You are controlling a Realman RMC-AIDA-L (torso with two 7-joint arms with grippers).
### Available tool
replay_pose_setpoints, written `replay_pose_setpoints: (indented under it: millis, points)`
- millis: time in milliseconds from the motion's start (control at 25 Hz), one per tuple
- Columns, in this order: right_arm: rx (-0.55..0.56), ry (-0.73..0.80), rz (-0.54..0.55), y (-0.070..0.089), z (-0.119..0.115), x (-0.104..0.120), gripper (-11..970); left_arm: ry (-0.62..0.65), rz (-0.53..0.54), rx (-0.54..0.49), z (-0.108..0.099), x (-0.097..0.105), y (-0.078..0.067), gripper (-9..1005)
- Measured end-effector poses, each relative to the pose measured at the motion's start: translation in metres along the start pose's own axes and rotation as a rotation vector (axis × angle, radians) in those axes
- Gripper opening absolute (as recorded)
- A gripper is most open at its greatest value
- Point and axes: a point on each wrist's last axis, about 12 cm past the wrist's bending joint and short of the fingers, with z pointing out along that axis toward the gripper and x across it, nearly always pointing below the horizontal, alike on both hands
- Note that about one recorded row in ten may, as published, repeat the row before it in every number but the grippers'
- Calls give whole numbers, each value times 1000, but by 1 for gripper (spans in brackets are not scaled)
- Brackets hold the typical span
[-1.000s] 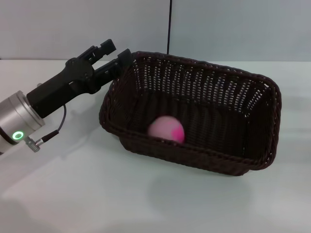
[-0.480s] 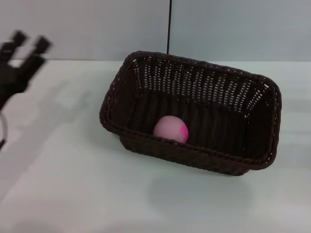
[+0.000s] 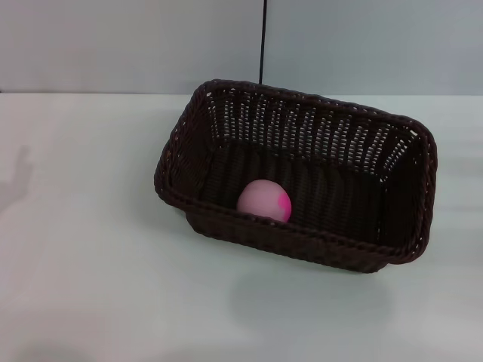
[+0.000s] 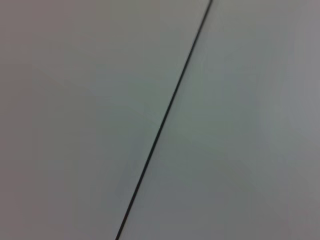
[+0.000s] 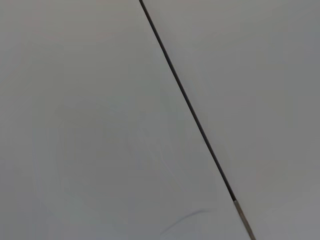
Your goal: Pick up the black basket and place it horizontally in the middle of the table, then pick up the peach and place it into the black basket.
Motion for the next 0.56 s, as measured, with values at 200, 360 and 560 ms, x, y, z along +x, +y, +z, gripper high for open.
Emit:
replay_pose_setpoints:
  millis: [200,360,560]
  points:
    - [-1,-1,-1,0,2,-1,425,-1,-1,-14,0,0,2,488]
    - [-1,0,-4,1,3,0,425,1,-4,-14,1,0,2,341]
    - [-4,2,-9,2,3,0,425,3,-9,-8,3,1,1,260]
